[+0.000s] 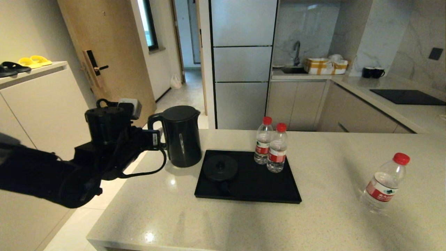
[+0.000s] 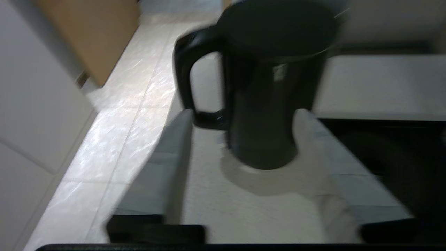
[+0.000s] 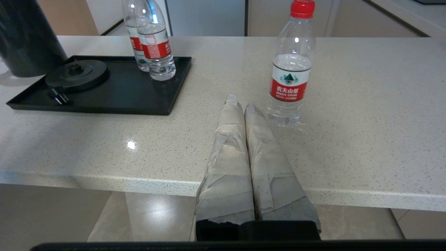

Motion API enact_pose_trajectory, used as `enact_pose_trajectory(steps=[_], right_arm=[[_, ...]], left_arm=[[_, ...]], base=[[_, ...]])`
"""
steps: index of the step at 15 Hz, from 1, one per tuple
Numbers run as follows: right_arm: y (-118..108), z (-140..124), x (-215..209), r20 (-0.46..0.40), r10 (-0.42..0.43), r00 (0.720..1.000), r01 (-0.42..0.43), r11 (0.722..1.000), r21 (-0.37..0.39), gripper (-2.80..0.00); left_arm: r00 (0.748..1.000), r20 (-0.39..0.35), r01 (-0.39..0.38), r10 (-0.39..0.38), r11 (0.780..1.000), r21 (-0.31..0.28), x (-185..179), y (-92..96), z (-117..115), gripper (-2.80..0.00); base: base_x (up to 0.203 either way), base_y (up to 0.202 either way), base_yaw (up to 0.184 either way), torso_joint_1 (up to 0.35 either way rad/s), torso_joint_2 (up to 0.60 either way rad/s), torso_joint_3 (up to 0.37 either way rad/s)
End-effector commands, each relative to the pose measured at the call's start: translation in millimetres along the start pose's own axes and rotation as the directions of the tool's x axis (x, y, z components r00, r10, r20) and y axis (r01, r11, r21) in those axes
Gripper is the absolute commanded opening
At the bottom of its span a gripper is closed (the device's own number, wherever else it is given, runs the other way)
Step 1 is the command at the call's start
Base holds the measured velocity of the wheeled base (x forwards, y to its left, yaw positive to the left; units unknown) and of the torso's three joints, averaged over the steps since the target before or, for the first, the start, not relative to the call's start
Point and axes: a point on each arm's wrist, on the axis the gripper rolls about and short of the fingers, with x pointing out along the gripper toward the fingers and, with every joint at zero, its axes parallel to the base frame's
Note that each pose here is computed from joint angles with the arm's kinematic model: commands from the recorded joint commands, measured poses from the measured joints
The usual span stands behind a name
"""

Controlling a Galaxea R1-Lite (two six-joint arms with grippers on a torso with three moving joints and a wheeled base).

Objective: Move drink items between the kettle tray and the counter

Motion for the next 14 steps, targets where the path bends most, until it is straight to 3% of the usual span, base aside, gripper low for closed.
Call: enact_pose_trajectory(steps=[1,4,7,9,11,12,14], right_arm=[[0,0,0,-0.001,0.001,1.0,-0.001,1.0,-0.004,-2.8],[0,0,0,-0.001,0.001,1.0,-0.001,1.0,-0.001,-2.8],[0,0,0,-0.001,0.001,1.0,-0.001,1.0,-0.001,-2.8],[0,0,0,-0.001,0.001,1.0,-0.001,1.0,-0.003,-2.8],[0,0,0,-0.001,0.001,1.0,-0.001,1.0,-0.001,-2.8],[0,0,0,-0.001,0.001,1.0,-0.001,1.0,-0.001,-2.8],[0,0,0,-0.001,0.0,1.0,0.0,1.0,-0.003,-2.8]], left_arm=[[0.992,0.126,0.036,-0.028,0.998,-0.057,-54,8.9,50,-2.8],[0.985,0.167,0.06,-0.034,0.987,-0.148,-132,34.7,87,-2.8],[0.991,0.127,0.062,-0.037,0.978,-0.198,-231,68.6,92,-2.8],[0.994,0.106,0.034,-0.011,0.975,-0.218,-298,92.3,75,-2.8],[0.995,0.062,-0.056,0.072,0.971,-0.231,-362,107.1,41,-2.8],[0.994,0.049,-0.086,0.1,0.969,-0.231,-392,105.5,21,-2.8],[0.997,-0.02,-0.081,0.078,0.973,-0.214,-434,96.7,-22,-2.8]], base=[[0.0,0.0,0.0,0.0,0.0,0.0],[0.0,0.0,0.0,0.0,0.0,0.0],[0.0,0.0,0.0,0.0,0.0,0.0],[0.0,0.0,0.0,0.0,0.0,0.0],[0.0,0.0,0.0,0.0,0.0,0.0],[0.0,0.0,0.0,0.0,0.0,0.0],[0.0,0.0,0.0,0.0,0.0,0.0]])
